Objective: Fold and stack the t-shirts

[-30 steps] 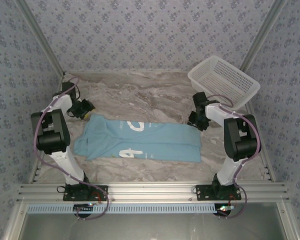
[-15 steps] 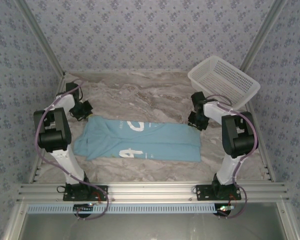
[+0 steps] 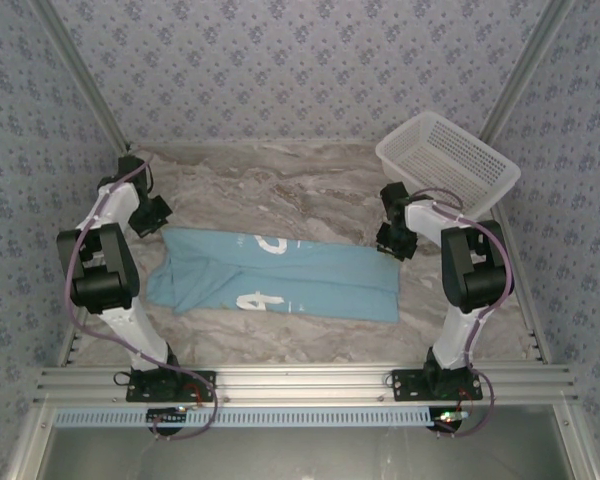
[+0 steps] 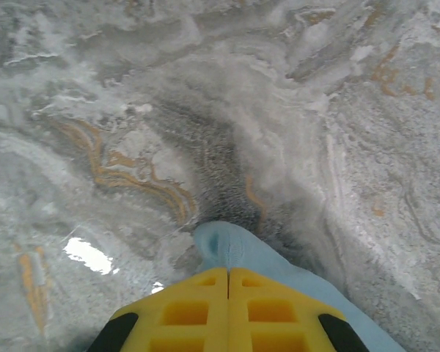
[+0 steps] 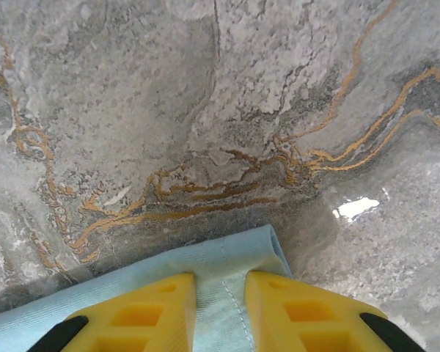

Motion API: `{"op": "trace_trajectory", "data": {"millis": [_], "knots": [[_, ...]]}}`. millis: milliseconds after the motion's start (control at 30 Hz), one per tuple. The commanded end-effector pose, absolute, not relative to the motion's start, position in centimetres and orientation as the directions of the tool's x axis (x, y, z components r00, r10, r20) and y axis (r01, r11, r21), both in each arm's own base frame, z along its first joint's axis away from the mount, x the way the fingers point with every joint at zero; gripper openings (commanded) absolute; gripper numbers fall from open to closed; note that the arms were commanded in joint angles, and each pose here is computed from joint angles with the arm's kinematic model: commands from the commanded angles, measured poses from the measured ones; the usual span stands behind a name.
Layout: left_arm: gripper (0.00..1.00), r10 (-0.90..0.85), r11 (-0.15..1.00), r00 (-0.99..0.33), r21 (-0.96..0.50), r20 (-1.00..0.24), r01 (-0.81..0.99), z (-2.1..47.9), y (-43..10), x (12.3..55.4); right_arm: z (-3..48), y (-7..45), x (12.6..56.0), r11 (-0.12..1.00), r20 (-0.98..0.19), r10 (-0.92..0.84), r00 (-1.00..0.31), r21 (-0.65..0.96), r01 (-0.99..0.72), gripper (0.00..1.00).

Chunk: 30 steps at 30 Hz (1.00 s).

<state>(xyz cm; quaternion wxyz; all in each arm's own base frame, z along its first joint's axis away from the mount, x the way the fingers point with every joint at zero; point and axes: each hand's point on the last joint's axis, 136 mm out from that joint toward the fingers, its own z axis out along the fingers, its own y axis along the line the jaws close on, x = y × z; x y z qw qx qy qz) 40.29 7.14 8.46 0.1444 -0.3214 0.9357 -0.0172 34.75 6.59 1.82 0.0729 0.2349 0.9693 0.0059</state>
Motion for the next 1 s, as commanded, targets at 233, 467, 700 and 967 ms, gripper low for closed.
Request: {"op": "trace_trajectory", "data": {"millis": [233, 467, 700, 967], "knots": [[0.3, -0.593, 0.801, -0.773, -0.061, -0.226, -0.596, 8.4, 8.0, 40.2, 4.1, 7.3, 35.7, 0.924, -0.198, 0.377, -0.905, 0.01, 0.383, 0.43], [0.49, -0.551, 0.82, -0.784, -0.012, -0.288, -0.572, 11.9, 6.2, 36.3, 9.1, 8.9, 36.0, 0.959, -0.3, 0.278, -0.912, 0.037, 0.28, 0.51], [0.45, -0.535, 0.833, -0.838, -0.229, -0.103, -0.504, 9.7, -4.0, 31.4, 11.1, 14.0, 34.8, 0.969, -0.336, 0.195, -0.921, 0.209, 0.129, 0.51], [0.48, -0.443, 0.883, -0.891, -0.225, -0.102, -0.413, 7.1, -7.2, 32.1, 9.4, 16.4, 32.5, 0.967, -0.287, 0.137, -0.948, 0.248, 0.065, 0.51]]}}
